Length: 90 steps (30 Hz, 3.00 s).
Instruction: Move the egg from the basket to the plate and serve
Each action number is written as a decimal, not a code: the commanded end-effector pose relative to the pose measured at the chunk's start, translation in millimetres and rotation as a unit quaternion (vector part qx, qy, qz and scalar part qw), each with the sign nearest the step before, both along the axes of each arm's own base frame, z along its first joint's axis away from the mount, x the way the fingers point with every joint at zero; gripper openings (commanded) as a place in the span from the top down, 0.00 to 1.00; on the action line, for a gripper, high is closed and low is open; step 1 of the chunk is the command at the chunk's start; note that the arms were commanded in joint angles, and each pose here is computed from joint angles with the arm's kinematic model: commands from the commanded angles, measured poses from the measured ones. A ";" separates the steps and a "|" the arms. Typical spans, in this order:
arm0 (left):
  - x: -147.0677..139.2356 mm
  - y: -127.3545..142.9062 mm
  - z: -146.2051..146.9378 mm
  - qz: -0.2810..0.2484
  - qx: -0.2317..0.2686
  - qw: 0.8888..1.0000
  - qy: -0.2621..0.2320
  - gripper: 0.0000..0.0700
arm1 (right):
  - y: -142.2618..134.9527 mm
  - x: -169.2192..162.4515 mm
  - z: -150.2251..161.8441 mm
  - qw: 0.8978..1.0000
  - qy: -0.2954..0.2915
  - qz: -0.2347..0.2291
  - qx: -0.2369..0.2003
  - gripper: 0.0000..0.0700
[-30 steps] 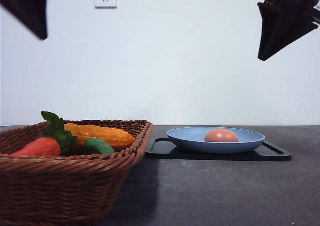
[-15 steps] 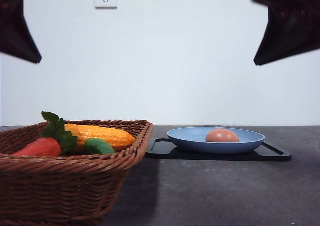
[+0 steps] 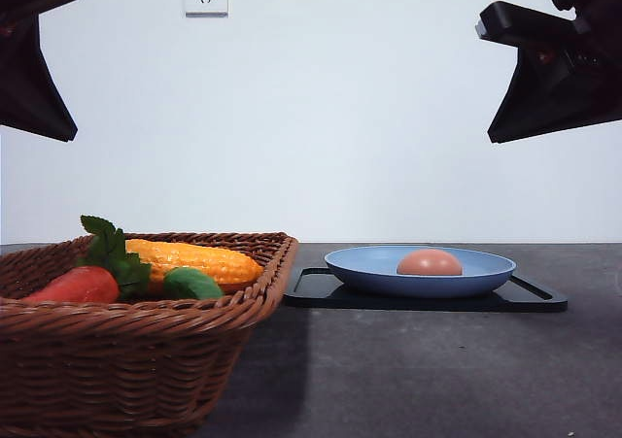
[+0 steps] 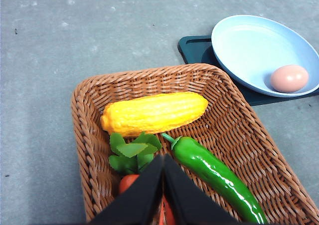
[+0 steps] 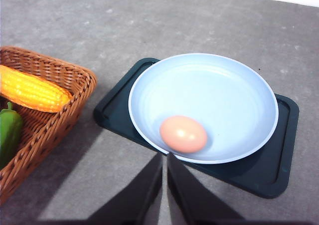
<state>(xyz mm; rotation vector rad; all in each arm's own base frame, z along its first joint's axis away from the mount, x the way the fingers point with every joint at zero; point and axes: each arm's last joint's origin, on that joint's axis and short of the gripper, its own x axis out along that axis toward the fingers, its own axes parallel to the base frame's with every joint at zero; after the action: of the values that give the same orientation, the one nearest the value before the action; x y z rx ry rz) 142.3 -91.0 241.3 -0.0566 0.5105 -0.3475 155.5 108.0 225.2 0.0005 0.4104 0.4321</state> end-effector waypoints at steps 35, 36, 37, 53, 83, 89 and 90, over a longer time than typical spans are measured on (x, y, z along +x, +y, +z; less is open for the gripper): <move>-56.3 88.9 -61.6 0.222 0.021 0.961 -0.165 1.00 | 1.9 0.6 3.4 1.000 -0.004 -0.001 0.009 1.00; -54.8 88.9 -66.7 0.222 0.017 0.962 -0.160 1.00 | 1.9 0.6 3.4 1.000 -0.004 -0.001 0.009 1.00; -53.5 88.8 -71.1 0.220 0.015 0.963 -0.157 1.00 | 1.9 0.6 3.5 1.000 -0.004 -0.001 0.009 1.00; -47.3 89.4 -93.3 0.212 0.003 0.966 -0.148 1.00 | 1.9 0.6 3.5 1.000 -0.005 -0.001 0.009 1.00; -47.3 91.7 -93.4 0.224 0.004 0.963 -0.147 1.00 | -23.4 -13.2 19.2 0.994 -0.077 -0.049 -0.053 1.00; -47.3 91.7 -93.4 0.224 0.004 0.963 -0.147 1.00 | -61.9 -32.0 22.5 0.986 -0.139 -0.091 -0.015 1.00; -47.3 91.7 -93.4 0.224 0.004 0.963 -0.147 1.00 | -68.0 -35.3 19.7 0.985 -0.146 -0.096 -0.009 1.00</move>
<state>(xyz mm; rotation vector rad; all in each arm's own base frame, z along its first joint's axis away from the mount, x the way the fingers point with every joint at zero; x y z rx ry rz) 94.4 0.6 157.1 -0.1086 0.1533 0.0885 122.4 44.5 246.8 -0.0325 0.1377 0.2339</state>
